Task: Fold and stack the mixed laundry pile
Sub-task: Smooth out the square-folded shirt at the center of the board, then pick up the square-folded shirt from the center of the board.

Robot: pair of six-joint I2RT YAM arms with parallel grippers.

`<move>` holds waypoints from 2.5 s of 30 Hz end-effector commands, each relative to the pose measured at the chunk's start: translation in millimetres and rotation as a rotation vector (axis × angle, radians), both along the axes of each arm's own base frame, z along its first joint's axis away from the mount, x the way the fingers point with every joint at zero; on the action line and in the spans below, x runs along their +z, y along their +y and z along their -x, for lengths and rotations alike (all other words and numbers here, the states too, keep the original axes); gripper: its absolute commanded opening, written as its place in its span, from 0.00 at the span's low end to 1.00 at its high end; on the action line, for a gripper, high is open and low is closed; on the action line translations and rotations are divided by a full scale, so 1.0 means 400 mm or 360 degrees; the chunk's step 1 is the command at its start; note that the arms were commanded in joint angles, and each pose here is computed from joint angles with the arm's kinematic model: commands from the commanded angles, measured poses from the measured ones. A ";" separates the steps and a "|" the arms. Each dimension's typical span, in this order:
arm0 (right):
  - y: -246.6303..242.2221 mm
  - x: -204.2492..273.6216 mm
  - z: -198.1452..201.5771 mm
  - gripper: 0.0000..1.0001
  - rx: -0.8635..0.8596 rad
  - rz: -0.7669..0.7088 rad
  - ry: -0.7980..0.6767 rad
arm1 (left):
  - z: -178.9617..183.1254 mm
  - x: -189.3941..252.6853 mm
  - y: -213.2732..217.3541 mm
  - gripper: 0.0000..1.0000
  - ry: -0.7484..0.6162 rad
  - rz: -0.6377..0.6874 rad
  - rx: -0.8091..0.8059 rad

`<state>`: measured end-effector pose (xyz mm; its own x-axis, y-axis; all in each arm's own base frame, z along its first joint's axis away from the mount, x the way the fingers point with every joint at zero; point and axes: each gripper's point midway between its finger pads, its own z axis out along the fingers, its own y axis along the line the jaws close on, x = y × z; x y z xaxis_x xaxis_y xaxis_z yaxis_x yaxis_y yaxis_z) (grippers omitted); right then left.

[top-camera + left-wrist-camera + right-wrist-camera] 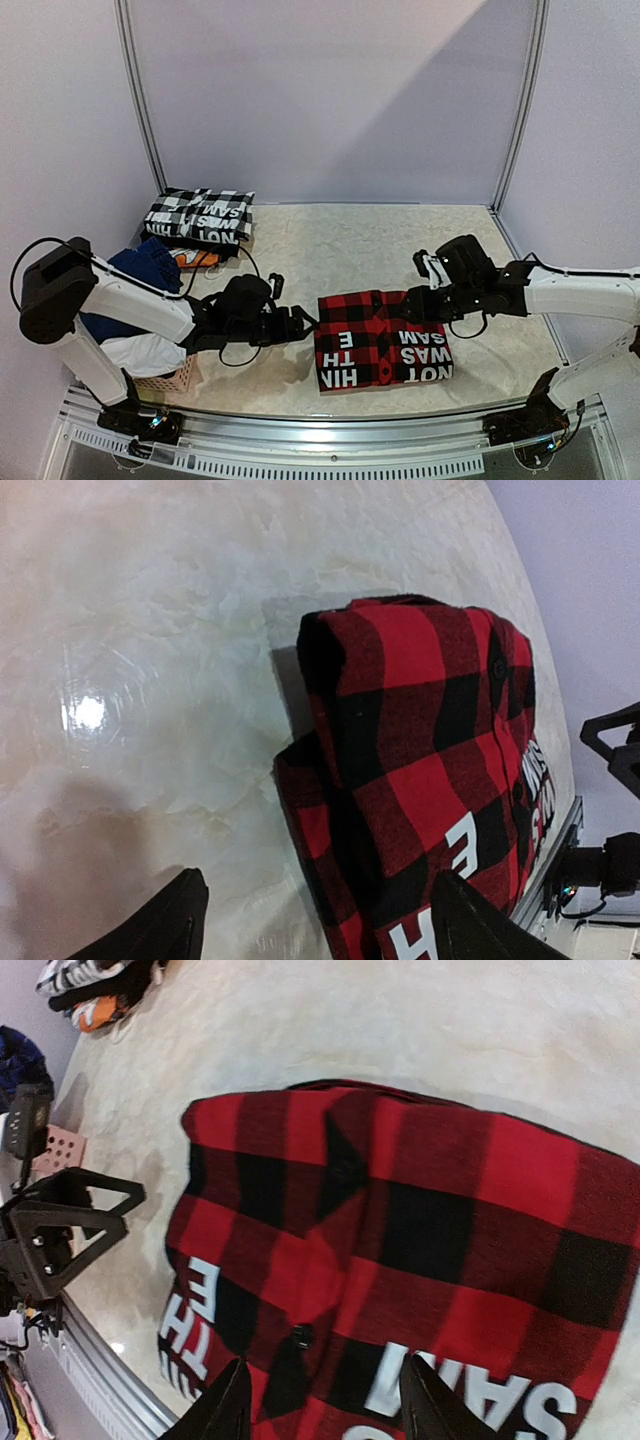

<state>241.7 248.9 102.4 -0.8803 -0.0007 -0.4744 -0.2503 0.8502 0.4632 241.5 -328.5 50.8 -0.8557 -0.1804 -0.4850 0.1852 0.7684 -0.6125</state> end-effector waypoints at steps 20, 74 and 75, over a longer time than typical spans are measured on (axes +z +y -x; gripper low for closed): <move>0.058 -0.178 -0.044 0.52 0.0010 0.0286 0.0100 | 0.010 -0.094 -0.105 0.68 0.0202 0.0033 -0.0162; -0.123 0.074 0.022 0.76 -0.0262 0.0078 -0.0324 | -0.119 0.052 -0.095 0.00 -0.0234 -0.0493 -0.0467; -0.132 0.077 0.024 0.79 -0.0277 0.0072 -0.0352 | -0.121 0.057 -0.090 0.00 -0.0240 -0.0528 -0.0488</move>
